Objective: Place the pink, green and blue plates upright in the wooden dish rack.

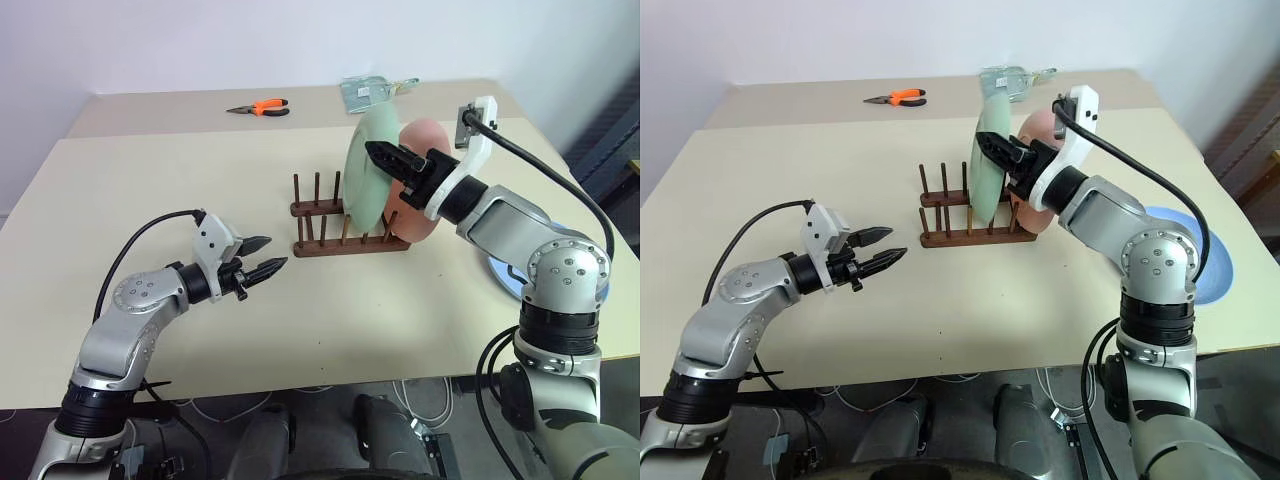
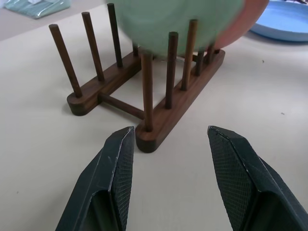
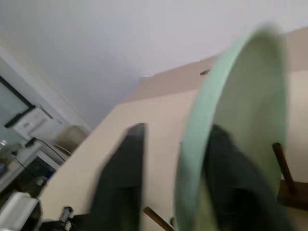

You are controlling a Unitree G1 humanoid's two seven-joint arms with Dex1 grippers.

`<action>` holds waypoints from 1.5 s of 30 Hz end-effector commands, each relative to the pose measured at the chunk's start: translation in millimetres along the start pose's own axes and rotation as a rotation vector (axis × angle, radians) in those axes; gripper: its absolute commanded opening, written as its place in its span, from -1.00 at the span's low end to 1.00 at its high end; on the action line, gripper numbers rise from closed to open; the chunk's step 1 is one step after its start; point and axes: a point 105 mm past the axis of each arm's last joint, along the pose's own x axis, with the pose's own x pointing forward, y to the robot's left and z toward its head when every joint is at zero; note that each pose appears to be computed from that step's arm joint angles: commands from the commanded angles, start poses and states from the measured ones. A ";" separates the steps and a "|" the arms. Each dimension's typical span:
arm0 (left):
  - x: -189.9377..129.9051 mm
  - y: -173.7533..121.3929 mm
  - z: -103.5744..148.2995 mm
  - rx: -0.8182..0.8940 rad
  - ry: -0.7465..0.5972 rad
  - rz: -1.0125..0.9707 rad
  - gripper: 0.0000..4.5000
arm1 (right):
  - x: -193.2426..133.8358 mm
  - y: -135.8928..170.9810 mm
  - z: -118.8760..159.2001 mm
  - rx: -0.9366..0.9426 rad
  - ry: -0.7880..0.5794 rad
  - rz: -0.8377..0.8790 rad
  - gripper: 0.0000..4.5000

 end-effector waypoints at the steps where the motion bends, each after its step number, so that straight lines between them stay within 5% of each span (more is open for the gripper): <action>1: 3.3 -4.0 13.6 0.035 -0.039 -0.019 0.09 | -5.7 18.6 20.5 -0.268 -0.052 0.055 0.34; 5: 6.3 -6.5 14.3 0.039 -0.041 -0.032 0.09 | -24.3 26.6 41.2 -0.680 -0.071 0.125 0.34; 7: 8.5 -7.6 15.6 0.041 -0.046 -0.039 0.09 | -42.2 20.9 61.6 -0.674 -0.084 0.166 0.34; 10: 14.9 -14.2 17.6 0.039 -0.056 -0.077 0.09 | -83.4 -29.2 125.1 -0.636 -0.207 -0.058 0.73; 12: 19.1 -19.5 17.7 0.037 -0.060 -0.105 0.09 | -109.7 -64.5 142.6 -0.645 -0.199 -0.237 0.97; 14: 23.2 -23.5 18.5 0.032 -0.069 -0.125 0.09 | -123.9 -94.3 121.2 -0.688 -0.026 -0.343 0.97; 17: 31.0 -27.3 23.2 0.015 -0.098 -0.148 0.09 | -137.9 -120.2 53.5 -0.716 0.302 -0.360 0.97; 23: 36.8 -29.1 30.0 0.013 -0.122 -0.168 0.09 | -161.8 -143.7 -46.8 -0.669 0.641 -0.394 0.97; 26: 38.1 -31.1 29.0 0.020 -0.115 -0.178 0.09 | -171.0 -157.9 -69.0 -0.637 0.687 -0.466 0.97; 29: 38.4 -32.3 29.4 0.019 -0.116 -0.183 0.09 | -179.3 -171.7 -77.5 -0.652 0.730 -0.535 0.60; 36: 38.1 -34.2 28.2 0.019 -0.114 -0.187 0.09 | -176.1 -180.0 -69.3 -0.711 0.717 -0.576 -0.94; 40: 35.2 -37.8 22.4 0.030 -0.087 -0.202 0.09 | -146.4 -175.4 -6.6 -0.956 0.490 -0.629 -0.99; 43: 30.4 -35.2 15.8 0.027 -0.065 -0.187 0.09 | -107.1 -130.8 78.0 -1.025 0.074 -0.581 -0.99; 45: 28.2 -33.8 13.4 0.027 -0.058 -0.179 0.09 | -94.2 -102.5 110.6 -1.002 -0.110 -0.517 -0.99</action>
